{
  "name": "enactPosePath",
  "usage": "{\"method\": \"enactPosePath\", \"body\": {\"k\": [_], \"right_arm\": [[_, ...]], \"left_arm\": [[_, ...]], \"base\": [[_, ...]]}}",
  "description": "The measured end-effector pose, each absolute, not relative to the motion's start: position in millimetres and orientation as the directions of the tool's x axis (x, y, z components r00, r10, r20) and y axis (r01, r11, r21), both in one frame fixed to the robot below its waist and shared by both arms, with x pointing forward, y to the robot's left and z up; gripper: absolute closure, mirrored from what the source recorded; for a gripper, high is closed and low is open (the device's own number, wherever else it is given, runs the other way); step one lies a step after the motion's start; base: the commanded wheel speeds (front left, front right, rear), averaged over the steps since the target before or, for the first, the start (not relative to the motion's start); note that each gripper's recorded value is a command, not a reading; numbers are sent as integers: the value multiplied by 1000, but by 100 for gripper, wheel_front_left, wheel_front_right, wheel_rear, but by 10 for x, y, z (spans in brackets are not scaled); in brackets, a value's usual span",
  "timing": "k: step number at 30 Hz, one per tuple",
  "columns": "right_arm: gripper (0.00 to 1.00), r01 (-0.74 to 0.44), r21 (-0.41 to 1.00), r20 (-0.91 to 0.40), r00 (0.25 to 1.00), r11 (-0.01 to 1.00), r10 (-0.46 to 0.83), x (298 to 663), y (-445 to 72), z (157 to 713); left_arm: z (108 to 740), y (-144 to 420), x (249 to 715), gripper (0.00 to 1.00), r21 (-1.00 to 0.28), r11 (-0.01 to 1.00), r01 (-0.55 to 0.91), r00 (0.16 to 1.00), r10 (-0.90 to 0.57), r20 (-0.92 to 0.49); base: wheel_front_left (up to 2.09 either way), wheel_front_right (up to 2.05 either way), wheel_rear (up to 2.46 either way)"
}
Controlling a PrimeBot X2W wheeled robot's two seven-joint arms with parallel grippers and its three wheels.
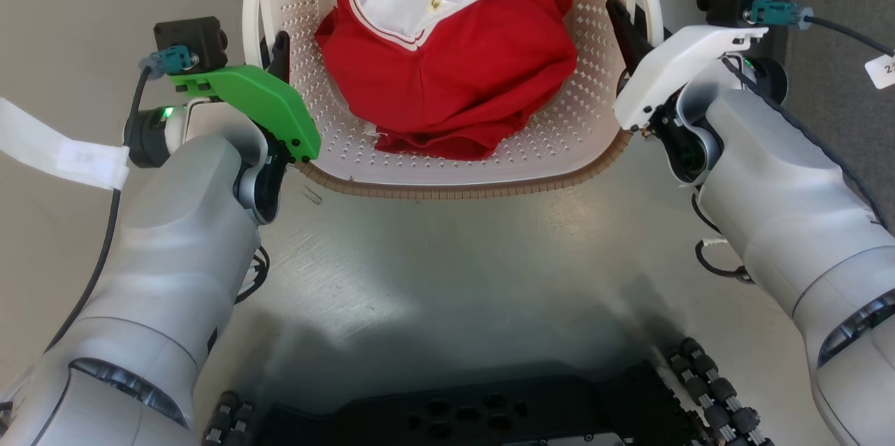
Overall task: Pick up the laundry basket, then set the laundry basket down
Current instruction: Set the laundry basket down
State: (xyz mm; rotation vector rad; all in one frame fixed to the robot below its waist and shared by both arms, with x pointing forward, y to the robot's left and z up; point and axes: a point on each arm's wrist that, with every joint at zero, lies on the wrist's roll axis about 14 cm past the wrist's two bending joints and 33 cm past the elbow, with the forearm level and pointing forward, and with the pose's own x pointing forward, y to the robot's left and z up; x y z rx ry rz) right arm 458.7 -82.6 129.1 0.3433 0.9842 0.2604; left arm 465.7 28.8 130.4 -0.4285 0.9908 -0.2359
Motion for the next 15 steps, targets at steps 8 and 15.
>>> {"method": "enactPosePath", "body": {"k": [8,15], "right_arm": [[100,-64,395,-770,522,917,368,4573,-815,1243],[0,-67,403,-764,525,913,376,4576,-793,1254]], "left_arm": [[1254,315,4638,100,-444,896,-4,531,-374,-761],[1252,313,4643,0,-447,895,-8,530,-375,-761]], "base": [[0,0,0],[0,0,0]]}}
